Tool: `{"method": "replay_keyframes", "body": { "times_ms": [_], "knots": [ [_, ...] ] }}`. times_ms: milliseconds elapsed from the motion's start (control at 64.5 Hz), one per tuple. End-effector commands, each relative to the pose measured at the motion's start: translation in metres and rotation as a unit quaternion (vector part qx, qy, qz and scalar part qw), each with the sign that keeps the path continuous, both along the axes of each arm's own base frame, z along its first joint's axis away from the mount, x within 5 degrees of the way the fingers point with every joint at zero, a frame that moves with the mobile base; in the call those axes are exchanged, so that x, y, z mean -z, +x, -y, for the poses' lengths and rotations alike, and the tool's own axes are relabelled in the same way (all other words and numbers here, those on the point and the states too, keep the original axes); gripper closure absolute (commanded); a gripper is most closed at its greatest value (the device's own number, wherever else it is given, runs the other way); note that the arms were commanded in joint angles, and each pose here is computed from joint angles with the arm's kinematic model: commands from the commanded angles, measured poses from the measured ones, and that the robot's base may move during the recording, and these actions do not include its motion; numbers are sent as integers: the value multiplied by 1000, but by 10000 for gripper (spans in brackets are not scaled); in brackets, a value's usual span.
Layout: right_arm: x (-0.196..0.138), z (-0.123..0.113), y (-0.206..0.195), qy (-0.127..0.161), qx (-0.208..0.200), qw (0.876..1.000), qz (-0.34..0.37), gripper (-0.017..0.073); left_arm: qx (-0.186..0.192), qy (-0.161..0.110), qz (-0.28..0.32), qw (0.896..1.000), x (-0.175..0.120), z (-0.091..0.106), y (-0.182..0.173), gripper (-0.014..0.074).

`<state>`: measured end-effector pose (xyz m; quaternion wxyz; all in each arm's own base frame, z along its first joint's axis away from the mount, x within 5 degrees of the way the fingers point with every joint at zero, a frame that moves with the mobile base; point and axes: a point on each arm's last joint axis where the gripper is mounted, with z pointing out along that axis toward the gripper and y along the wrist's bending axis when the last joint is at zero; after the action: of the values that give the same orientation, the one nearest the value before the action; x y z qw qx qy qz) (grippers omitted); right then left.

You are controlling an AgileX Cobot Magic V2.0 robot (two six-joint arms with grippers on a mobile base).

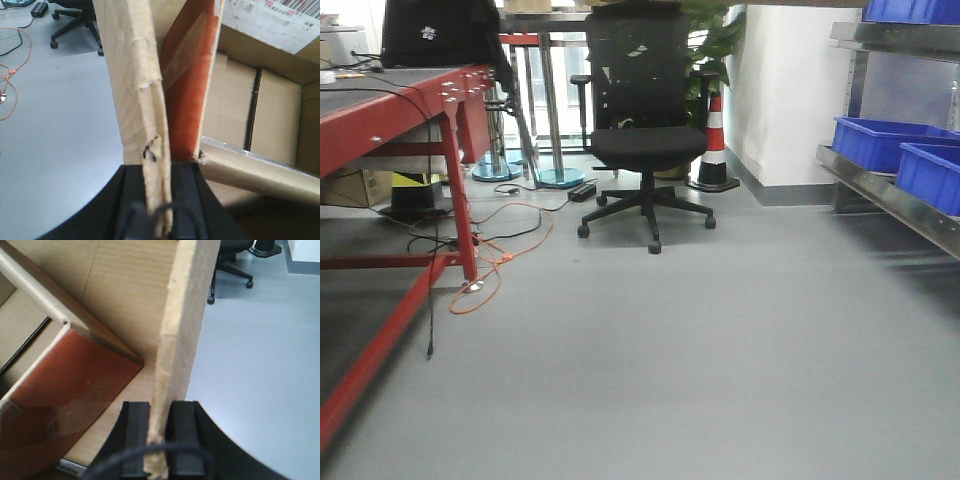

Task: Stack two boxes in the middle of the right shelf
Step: 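Hold the boxes and turn toward the steel shelf with blue bins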

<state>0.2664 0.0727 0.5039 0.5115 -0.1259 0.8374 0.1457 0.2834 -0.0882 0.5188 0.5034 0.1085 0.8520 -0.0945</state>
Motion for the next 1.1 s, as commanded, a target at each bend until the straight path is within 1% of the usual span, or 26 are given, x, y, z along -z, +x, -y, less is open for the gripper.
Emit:
{"method": "replay_keyframes", "body": {
  "times_ms": [0, 1085],
  "knots": [
    [-12, 4, -3, -3, 10, 999, 42, 713, -5, 2, 40, 999, -11, -4, -4, 705],
    [-11, 4, -3, -3, 10, 999, 41, 713, -6, 3, 40, 999, -11, -4, -4, 705]
  ]
}}
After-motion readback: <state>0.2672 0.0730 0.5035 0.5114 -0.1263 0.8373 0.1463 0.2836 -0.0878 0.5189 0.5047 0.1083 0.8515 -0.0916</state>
